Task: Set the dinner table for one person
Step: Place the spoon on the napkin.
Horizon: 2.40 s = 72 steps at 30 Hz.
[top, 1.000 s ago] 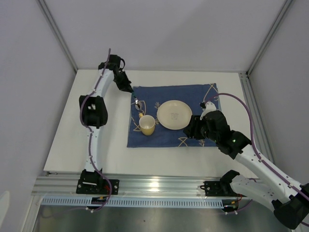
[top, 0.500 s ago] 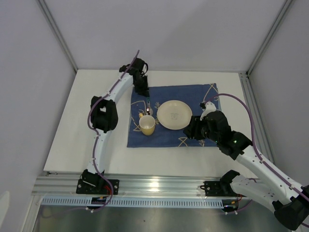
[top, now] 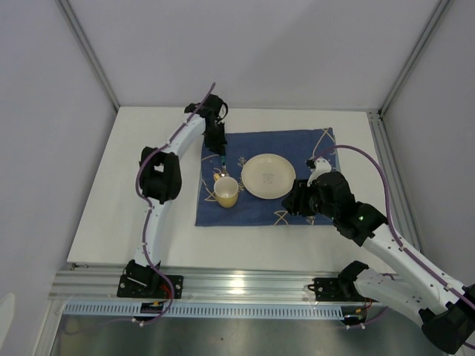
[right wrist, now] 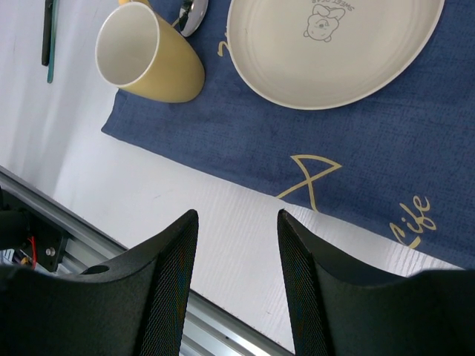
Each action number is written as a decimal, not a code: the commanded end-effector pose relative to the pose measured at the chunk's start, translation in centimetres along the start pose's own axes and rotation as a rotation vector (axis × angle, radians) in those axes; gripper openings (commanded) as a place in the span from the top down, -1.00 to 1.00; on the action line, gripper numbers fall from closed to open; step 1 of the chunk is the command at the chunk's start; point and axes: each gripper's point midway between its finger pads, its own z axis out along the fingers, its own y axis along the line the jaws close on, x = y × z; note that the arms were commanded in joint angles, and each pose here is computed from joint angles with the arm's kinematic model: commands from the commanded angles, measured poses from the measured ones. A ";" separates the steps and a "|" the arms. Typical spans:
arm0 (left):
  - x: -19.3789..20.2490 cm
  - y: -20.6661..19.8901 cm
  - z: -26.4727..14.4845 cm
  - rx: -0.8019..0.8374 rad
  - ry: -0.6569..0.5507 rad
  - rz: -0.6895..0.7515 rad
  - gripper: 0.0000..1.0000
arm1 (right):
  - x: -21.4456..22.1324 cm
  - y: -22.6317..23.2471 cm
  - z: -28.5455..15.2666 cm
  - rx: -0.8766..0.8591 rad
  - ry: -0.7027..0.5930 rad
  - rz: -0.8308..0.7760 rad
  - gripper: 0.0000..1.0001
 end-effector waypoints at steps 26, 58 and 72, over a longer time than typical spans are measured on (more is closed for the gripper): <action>2.6 -5.5 -1.3 0.055 -0.014 0.109 0.99 | 0.0 0.5 -0.7 -0.035 -0.025 0.002 -0.01; -0.5 -6.7 -7.7 0.113 -0.279 0.204 0.36 | -0.2 1.0 -0.6 -0.060 -0.025 -0.006 -0.04; -5.6 0.3 -24.8 -0.375 -0.731 0.176 -0.34 | -0.7 1.4 1.7 -0.051 0.010 -0.023 -0.11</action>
